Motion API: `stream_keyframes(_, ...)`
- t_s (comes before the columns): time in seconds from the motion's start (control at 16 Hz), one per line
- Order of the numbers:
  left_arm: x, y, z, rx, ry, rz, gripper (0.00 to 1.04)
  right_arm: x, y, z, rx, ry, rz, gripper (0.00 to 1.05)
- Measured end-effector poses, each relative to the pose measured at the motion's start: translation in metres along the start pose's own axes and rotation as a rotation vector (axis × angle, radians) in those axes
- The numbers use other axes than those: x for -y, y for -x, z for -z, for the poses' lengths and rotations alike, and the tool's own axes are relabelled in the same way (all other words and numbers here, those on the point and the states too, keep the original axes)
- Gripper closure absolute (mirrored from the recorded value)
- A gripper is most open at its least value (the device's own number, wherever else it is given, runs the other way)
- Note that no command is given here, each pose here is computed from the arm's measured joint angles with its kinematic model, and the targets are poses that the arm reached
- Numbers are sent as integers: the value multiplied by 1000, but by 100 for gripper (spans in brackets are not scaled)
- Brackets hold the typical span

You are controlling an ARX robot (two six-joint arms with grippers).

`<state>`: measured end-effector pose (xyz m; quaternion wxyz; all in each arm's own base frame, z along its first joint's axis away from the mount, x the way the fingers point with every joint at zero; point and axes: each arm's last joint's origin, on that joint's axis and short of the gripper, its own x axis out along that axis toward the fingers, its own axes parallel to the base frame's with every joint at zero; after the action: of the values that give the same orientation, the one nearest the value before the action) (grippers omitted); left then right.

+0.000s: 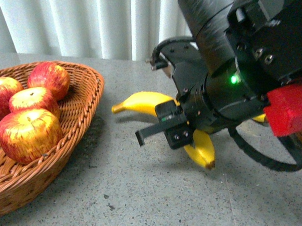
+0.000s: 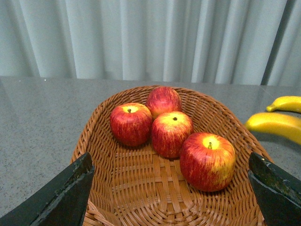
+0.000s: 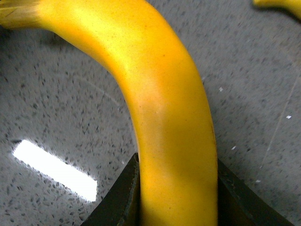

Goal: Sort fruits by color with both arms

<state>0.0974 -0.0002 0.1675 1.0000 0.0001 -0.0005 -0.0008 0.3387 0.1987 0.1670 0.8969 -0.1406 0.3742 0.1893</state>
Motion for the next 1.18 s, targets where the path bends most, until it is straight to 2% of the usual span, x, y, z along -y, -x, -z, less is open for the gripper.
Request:
stream_keyframes(0.12, 0, 0, 0, 0, 0, 0, 7, 16, 15, -17, 79, -35, -2, 72)
stream_keyframes(0.31, 0, 0, 0, 0, 0, 0, 7, 56, 55, -46, 267, -103, 2, 72)
stream_keyframes(0.44, 0, 0, 0, 0, 0, 0, 7, 86, 87, -55, 410, -129, -11, 72)
stream_keyframes(0.56, 0, 0, 0, 0, 0, 0, 7, 116, 108, -43, 463, -140, 17, 72)
stream_keyframes(0.75, 0, 0, 0, 0, 0, 0, 7, 155, 117, -8, 450, -150, 84, 72)
stream_keyframes(1.0, 0, 0, 0, 0, 0, 0, 7, 193, 121, 44, 399, -136, 157, 72)
stream_keyframes(1.18, 0, 0, 0, 0, 0, 0, 7, 222, 127, 69, 366, -104, 235, 72)
